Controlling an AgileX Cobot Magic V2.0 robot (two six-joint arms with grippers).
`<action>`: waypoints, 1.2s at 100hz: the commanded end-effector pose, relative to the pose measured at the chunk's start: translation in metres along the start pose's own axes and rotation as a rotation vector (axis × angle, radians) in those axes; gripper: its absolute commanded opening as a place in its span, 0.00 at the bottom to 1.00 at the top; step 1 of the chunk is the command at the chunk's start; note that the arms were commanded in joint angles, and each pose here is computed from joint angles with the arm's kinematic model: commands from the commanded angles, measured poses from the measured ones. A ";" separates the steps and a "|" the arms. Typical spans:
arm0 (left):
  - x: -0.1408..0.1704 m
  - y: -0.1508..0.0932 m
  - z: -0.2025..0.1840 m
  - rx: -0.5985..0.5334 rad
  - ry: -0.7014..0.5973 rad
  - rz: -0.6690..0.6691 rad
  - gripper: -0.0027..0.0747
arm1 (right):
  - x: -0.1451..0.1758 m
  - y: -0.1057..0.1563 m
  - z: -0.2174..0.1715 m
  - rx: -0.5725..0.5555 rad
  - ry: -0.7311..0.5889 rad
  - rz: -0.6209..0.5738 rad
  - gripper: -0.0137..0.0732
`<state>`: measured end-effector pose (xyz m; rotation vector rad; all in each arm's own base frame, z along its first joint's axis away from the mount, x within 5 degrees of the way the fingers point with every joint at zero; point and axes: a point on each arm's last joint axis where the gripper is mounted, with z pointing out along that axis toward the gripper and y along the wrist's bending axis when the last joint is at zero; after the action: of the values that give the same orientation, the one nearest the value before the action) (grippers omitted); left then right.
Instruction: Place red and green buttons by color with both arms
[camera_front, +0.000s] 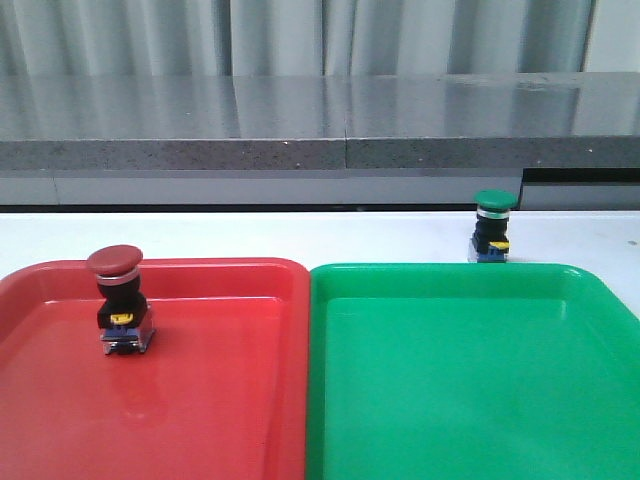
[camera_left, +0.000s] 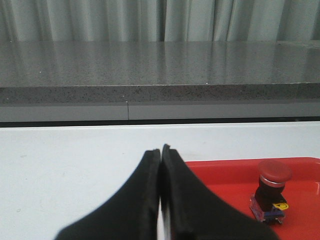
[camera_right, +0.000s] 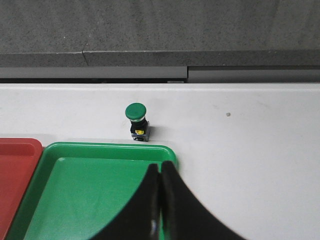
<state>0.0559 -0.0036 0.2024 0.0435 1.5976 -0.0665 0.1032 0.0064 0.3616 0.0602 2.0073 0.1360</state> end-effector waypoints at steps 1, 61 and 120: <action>0.005 0.000 0.000 0.006 -0.074 -0.009 0.01 | -0.018 0.002 0.004 -0.017 -0.083 0.032 0.08; 0.005 0.000 0.000 0.006 -0.074 -0.009 0.01 | -0.006 0.007 0.012 -0.061 0.073 0.069 0.80; 0.005 0.000 0.000 0.006 -0.074 -0.009 0.01 | -0.051 0.009 0.067 -0.056 0.186 0.087 0.80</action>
<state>0.0559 -0.0036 0.2024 0.0435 1.5972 -0.0665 0.1646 0.0141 0.3663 0.0935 2.2388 0.2466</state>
